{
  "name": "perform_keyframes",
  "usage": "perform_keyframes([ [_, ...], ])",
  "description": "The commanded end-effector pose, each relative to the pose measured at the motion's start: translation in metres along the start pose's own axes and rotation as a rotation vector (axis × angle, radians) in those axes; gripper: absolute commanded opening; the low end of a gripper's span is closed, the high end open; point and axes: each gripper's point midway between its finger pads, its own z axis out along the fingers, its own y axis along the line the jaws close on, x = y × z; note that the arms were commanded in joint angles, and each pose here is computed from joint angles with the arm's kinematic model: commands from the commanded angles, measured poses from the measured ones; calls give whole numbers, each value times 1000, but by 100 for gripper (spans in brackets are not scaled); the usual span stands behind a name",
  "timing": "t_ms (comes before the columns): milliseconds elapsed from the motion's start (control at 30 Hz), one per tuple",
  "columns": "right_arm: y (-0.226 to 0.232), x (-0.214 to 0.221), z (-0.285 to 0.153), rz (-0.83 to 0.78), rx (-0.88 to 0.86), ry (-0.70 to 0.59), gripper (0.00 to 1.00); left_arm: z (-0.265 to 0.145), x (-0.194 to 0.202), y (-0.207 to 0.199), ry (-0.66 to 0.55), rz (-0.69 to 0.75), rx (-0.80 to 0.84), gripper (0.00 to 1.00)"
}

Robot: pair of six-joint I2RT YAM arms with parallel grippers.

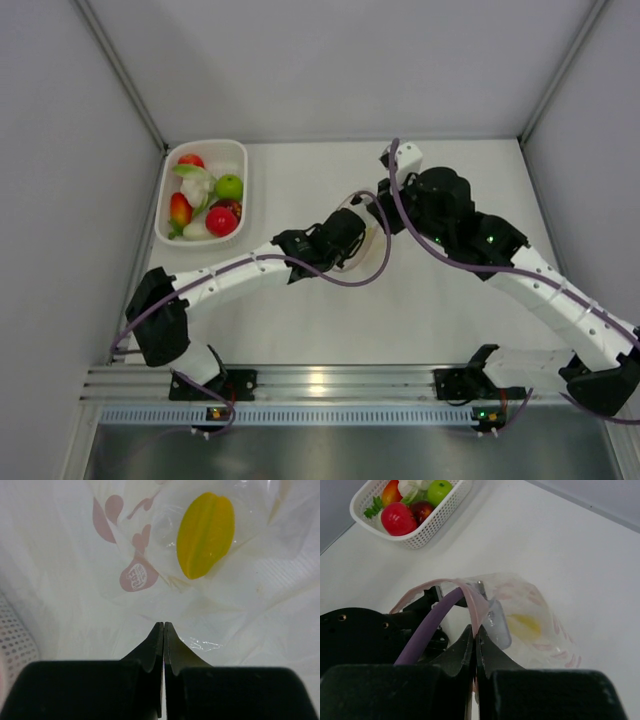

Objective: Open the zip-top bag and remove the fake food
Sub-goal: Pick up the fake fruit from the zipper food storage bag.

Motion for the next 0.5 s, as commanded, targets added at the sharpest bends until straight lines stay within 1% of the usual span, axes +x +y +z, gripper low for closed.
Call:
perform_keyframes([
  [0,36,1,-15,14,-175,-11,0,4,-41,-11,-94,-94,62,0],
  [100,42,-1,-16,8,-209,-28,0,5,-45,-28,-94,-77,152,0],
  [167,48,0,-16,17,-244,-19,0,4,-49,-33,-99,-88,171,0],
  [200,52,1,-17,26,-264,-15,0,2,-55,-33,-112,-100,177,8],
  [233,56,2,-18,36,-291,-11,0,0,-57,-37,-115,-105,202,8],
  [300,55,5,-18,78,-280,-7,0,-5,-62,-40,-128,-112,227,9],
  [333,53,7,-17,93,-266,-5,0,-8,-62,-42,-129,-114,241,7],
  [400,50,13,-17,125,-253,5,0,-16,-65,-41,-145,-121,249,0],
  [433,46,13,-18,137,-236,1,0,-18,-58,-42,-134,-127,252,0],
  [467,45,16,-19,146,-229,5,0,-29,-58,-39,-143,-134,264,0],
])
